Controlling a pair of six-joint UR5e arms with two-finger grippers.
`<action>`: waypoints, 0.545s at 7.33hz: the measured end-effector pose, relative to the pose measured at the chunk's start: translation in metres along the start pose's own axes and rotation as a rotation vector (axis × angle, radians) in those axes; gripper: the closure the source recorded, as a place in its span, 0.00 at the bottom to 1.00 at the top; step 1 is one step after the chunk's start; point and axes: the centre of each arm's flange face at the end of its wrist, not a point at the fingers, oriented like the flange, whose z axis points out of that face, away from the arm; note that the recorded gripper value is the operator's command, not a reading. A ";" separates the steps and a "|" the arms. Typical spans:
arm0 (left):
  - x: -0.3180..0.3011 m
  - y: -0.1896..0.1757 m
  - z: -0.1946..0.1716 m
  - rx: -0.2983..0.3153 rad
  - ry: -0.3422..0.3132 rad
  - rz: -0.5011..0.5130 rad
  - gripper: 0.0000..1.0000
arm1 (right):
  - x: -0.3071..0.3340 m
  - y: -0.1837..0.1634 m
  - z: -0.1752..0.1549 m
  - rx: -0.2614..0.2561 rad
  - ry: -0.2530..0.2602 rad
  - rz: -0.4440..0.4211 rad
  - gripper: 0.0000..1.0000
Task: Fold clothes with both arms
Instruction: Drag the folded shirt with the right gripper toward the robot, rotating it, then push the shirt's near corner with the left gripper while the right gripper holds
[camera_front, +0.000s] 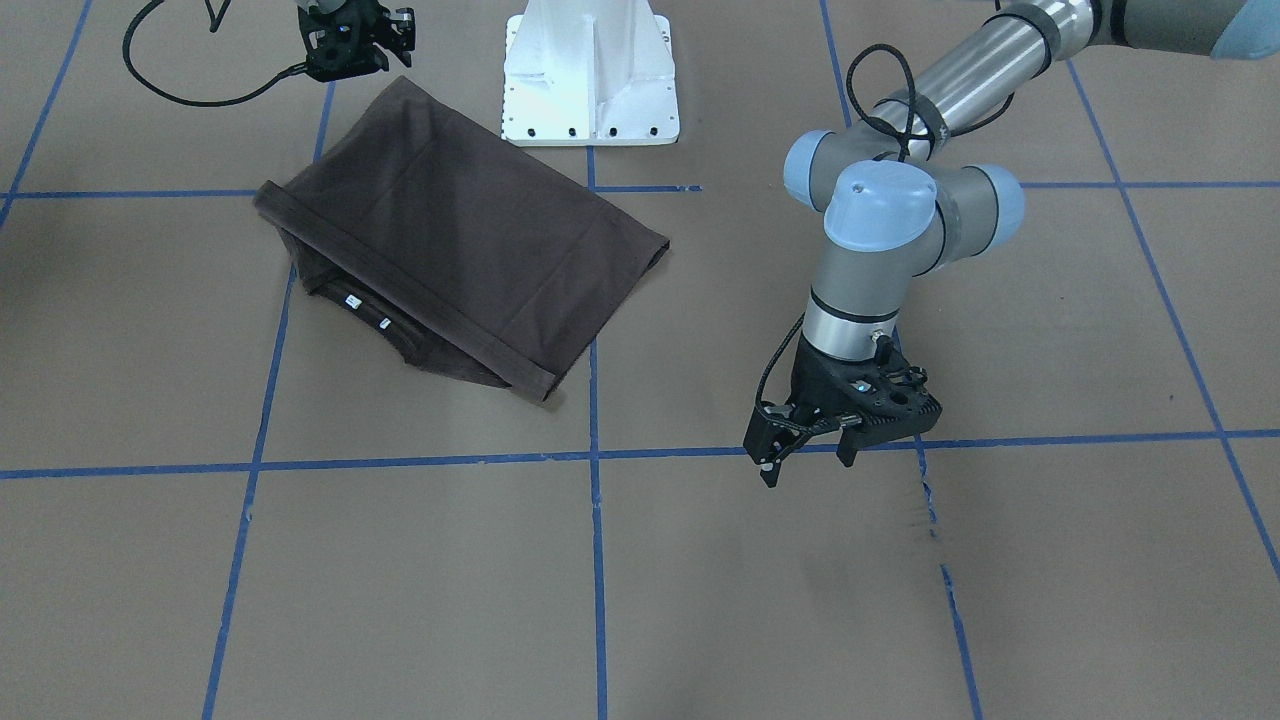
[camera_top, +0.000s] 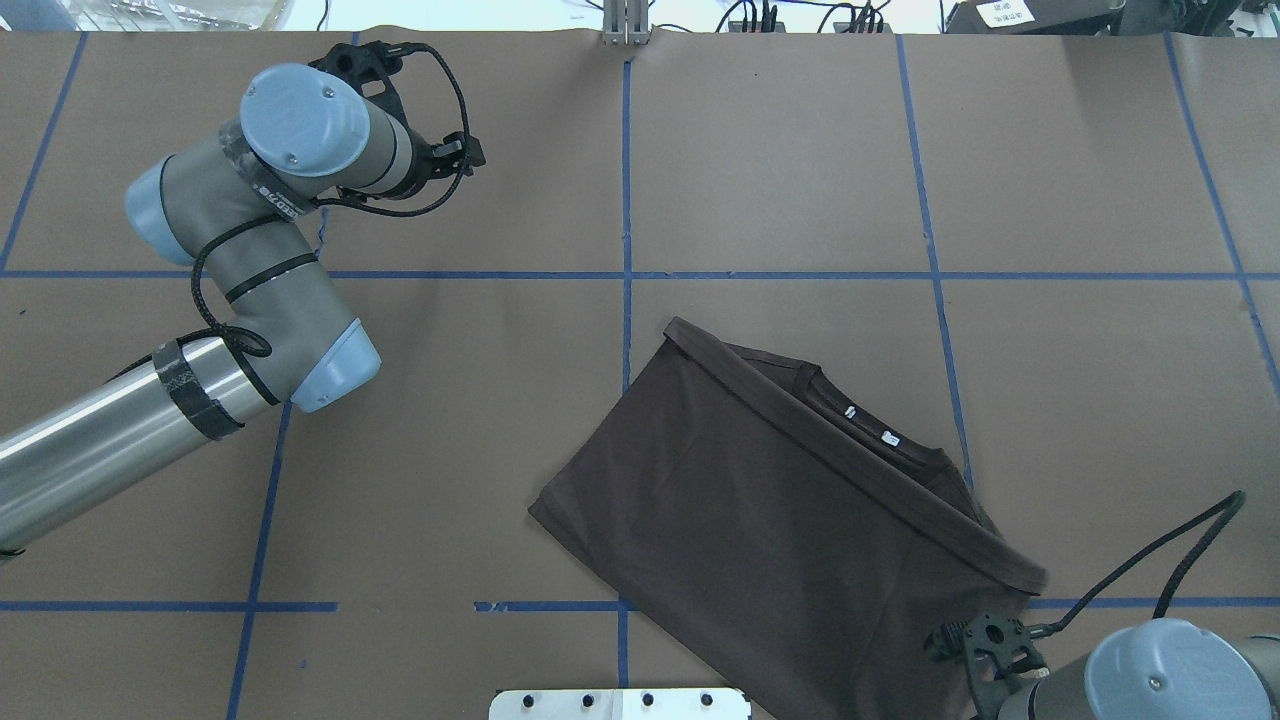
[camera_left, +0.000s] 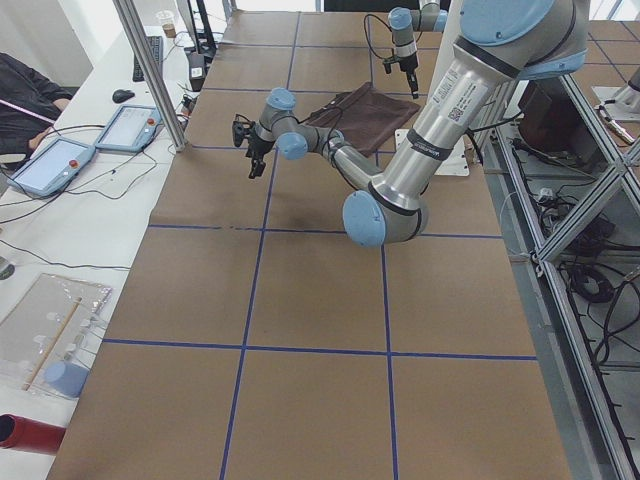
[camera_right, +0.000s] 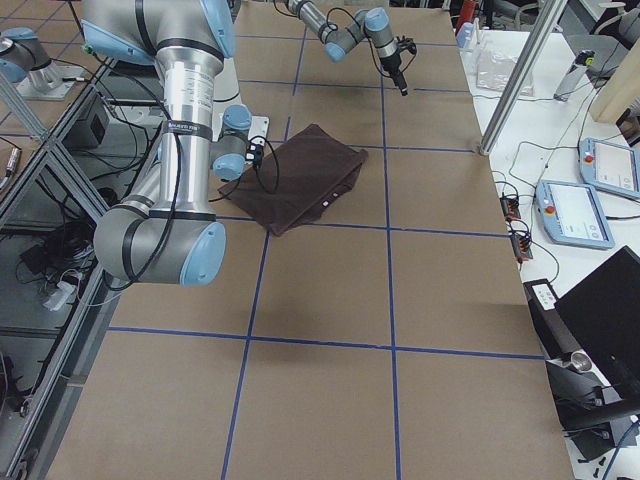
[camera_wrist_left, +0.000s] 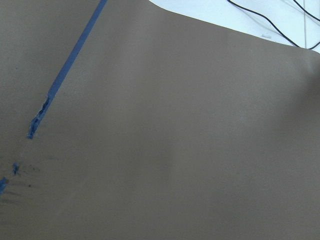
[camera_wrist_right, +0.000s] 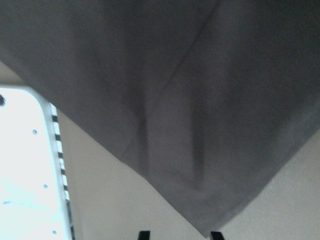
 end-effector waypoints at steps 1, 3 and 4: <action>0.000 0.028 -0.008 -0.055 0.007 -0.011 0.00 | -0.014 -0.023 -0.016 0.083 -0.047 0.023 0.00; 0.022 0.132 -0.033 -0.212 -0.022 -0.133 0.02 | -0.027 -0.084 -0.066 0.256 -0.133 0.091 0.00; 0.036 0.188 -0.049 -0.280 -0.047 -0.202 0.06 | -0.028 -0.105 -0.086 0.315 -0.160 0.116 0.00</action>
